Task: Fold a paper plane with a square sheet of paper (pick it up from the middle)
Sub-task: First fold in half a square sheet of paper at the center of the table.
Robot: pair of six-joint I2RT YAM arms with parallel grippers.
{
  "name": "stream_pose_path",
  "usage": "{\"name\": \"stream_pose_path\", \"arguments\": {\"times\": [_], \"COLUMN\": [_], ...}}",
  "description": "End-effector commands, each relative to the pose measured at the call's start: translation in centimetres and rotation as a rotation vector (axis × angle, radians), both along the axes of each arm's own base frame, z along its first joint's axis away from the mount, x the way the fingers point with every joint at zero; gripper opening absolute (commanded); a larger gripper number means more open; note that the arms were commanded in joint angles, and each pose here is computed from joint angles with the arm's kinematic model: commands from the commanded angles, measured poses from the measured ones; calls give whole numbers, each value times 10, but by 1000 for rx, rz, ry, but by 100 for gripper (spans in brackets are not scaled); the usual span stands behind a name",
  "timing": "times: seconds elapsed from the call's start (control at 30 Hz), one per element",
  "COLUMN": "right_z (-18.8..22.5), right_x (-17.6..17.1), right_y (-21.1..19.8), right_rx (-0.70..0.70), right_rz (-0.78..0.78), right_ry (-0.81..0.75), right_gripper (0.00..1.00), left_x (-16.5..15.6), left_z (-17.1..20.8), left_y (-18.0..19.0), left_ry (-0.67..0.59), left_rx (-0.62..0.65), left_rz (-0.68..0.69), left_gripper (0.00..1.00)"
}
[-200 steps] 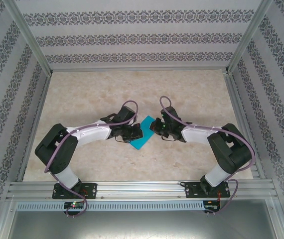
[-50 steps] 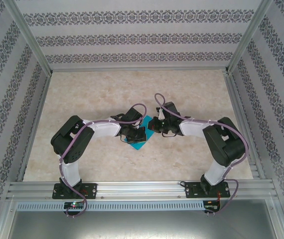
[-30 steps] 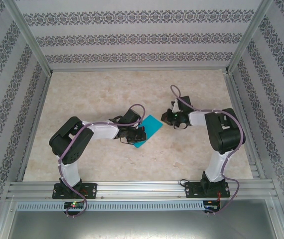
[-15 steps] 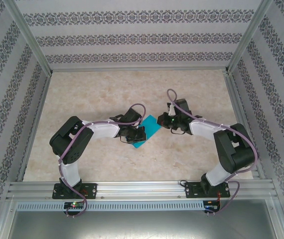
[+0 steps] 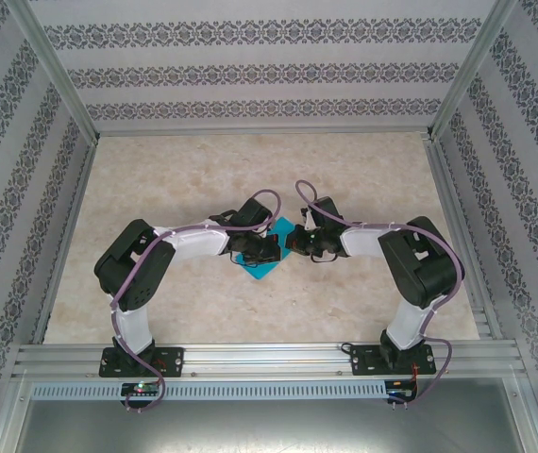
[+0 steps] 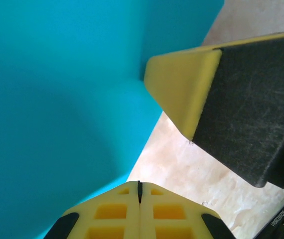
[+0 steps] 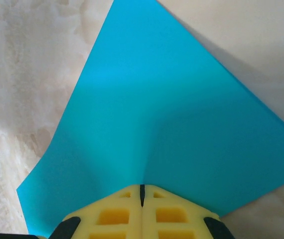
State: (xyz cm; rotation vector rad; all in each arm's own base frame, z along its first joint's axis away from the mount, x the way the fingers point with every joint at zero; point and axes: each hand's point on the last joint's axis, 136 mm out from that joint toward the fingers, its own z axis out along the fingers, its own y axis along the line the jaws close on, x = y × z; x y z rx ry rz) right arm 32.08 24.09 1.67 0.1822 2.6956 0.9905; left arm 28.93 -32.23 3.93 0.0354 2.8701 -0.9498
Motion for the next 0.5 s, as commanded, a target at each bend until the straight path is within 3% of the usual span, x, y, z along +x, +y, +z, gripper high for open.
{"name": "stream_pose_path", "arguments": {"times": [0.0, 0.47], "right_z": [-16, -19], "right_x": [-5, -8], "right_y": [-4, -12], "right_rx": [-42, -88], "right_rz": [5, -3], "right_ry": [41, 57], "right_gripper": [0, 0], "left_x": [-7, -25], "left_z": [-8, -34], "left_y": [-10, 17], "left_ry": [34, 87], "left_rx": [-19, 34], "left_rz": [-39, -40], "left_gripper": [7, 5]}}
